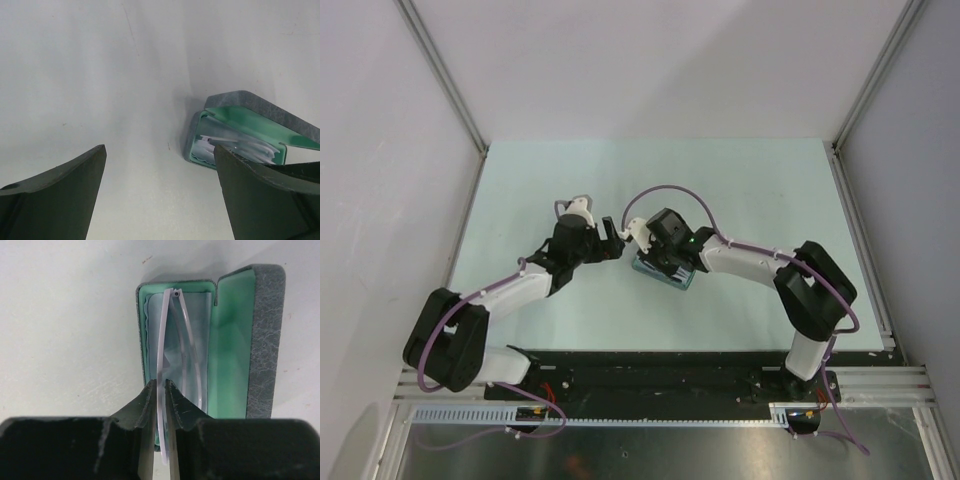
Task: Organize the sunglasses
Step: Adjust the sunglasses in the sunglasses case.
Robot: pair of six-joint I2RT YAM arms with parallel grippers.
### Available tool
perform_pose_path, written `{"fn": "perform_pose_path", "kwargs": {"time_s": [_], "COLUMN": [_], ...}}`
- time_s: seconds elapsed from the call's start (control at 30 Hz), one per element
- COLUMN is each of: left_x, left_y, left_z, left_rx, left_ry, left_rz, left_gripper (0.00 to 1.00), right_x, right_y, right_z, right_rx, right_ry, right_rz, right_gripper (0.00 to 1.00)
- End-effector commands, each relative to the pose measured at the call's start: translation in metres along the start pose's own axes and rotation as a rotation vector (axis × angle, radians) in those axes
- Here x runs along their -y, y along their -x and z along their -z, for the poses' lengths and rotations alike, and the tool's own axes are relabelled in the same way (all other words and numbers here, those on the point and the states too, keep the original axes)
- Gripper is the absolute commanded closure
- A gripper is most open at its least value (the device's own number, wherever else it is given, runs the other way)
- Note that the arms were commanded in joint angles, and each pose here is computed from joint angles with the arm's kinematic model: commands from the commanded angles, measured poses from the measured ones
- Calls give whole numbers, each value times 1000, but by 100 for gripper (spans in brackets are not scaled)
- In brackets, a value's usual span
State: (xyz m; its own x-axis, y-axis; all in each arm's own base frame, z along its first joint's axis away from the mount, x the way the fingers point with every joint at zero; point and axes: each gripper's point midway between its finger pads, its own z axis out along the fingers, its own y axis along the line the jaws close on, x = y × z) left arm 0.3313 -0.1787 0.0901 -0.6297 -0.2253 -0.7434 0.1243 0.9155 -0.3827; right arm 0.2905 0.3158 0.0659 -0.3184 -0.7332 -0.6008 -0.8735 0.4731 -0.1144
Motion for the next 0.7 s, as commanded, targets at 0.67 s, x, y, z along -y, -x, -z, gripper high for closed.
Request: {"fn": "perform_pose_path", "kwargs": {"time_s": [0.67], "left_x": [-18], "left_y": [22], "left_z": [8], "left_rx": [49], "left_ry": [27], "left_rz": [97], "left_gripper": [5], "right_x": [3], "right_y": [1], "right_z": [-5], "right_rx": [-15], "right_ry": [114], "right_rz": [-42], "right_gripper": [100]}}
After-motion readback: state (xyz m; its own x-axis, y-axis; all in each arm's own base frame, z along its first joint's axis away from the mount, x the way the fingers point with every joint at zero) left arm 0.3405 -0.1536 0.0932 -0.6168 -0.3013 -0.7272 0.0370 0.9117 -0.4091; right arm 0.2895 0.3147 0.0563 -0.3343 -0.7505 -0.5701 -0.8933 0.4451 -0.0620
